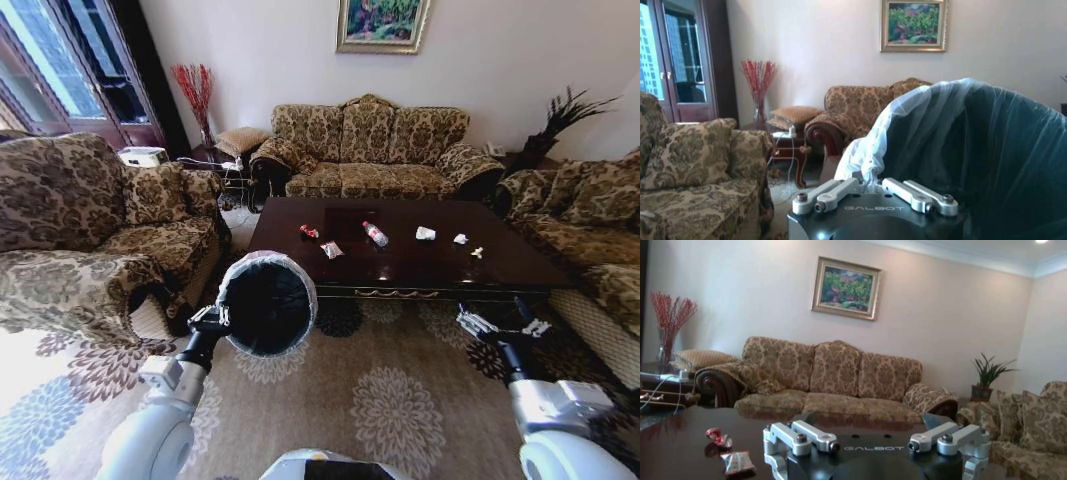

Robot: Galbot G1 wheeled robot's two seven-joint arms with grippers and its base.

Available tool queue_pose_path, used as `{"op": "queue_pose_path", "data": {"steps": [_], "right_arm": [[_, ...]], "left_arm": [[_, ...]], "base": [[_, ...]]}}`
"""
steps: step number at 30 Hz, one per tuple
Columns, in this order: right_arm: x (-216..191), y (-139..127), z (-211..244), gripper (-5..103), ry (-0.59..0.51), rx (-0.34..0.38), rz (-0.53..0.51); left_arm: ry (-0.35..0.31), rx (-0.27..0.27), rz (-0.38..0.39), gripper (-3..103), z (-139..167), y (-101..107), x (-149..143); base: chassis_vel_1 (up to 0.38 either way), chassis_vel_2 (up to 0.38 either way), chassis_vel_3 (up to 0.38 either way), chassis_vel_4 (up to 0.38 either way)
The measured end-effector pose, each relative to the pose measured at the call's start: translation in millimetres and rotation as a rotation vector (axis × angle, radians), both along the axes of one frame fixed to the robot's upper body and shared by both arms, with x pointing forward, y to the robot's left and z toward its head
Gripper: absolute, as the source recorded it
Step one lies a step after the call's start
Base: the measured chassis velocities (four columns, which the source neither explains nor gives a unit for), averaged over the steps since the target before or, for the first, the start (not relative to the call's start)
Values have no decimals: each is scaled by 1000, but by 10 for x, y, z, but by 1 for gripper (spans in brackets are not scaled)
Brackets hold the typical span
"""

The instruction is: Move to the front of the table and place the trash on the table into the trash bin.

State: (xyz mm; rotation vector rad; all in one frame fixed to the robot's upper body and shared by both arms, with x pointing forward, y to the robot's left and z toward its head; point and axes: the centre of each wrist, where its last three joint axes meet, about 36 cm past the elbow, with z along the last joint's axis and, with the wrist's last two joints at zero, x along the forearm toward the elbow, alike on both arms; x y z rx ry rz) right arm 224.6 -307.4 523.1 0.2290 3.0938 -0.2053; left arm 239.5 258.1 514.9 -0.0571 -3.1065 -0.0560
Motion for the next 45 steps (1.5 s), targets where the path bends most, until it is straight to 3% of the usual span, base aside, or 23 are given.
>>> {"op": "queue_pose_path", "data": {"steps": [45], "right_arm": [[-21,-25,-129,100,10,9,0]], "left_arm": [[0,-16,9,0,-77,1,42]], "base": [[-117,117,113,-115]]}}
